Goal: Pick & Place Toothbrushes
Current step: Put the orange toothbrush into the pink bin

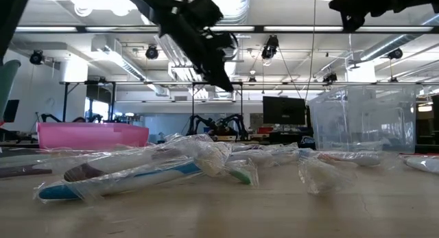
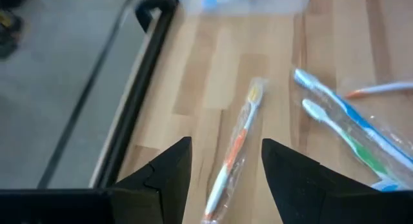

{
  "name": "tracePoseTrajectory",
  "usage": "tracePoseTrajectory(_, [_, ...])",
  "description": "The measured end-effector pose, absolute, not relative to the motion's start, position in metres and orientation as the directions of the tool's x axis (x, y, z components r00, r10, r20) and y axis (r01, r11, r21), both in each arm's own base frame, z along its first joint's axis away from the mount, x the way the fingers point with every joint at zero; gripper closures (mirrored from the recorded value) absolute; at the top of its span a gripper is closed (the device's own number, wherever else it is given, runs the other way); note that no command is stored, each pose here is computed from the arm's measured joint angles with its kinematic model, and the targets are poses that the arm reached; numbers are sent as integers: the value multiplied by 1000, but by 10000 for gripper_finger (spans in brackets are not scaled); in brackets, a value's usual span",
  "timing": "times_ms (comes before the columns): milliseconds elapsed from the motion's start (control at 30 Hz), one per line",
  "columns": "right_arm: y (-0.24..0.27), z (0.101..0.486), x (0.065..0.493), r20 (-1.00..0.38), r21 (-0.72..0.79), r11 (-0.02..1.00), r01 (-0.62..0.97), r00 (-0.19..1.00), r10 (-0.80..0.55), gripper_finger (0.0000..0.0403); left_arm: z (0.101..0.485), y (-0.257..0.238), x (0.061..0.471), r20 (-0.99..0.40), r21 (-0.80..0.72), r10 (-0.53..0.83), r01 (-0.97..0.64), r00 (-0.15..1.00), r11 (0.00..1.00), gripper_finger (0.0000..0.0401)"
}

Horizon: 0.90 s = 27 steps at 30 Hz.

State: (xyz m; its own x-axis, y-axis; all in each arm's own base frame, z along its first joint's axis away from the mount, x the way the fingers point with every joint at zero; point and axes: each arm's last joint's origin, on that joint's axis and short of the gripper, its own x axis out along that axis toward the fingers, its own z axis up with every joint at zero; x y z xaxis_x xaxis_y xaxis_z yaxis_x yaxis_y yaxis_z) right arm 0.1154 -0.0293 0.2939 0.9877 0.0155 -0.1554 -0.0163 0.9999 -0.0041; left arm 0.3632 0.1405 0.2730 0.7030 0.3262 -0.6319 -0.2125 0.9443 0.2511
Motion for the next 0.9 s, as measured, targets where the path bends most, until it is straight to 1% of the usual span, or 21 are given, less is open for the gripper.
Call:
tracePoseTrajectory(233, [-30, 283, 117, -186, 8, 1000, -16, 982, 17, 394, 254, 156, 405, -744, 259, 286, -134, 604, 957, 208])
tracePoseTrajectory(500, [-30, 282, 119, -193, 10, 1000, -16, 981, 18, 394, 225, 167, 432, -836, 259, 240, -30, 494, 965, 208])
tracePoseTrajectory(900, [-30, 282, 119, -192, 14, 1000, -15, 981, 17, 394, 201, 177, 449, -860, 260, 224, 15, 458, 965, 208])
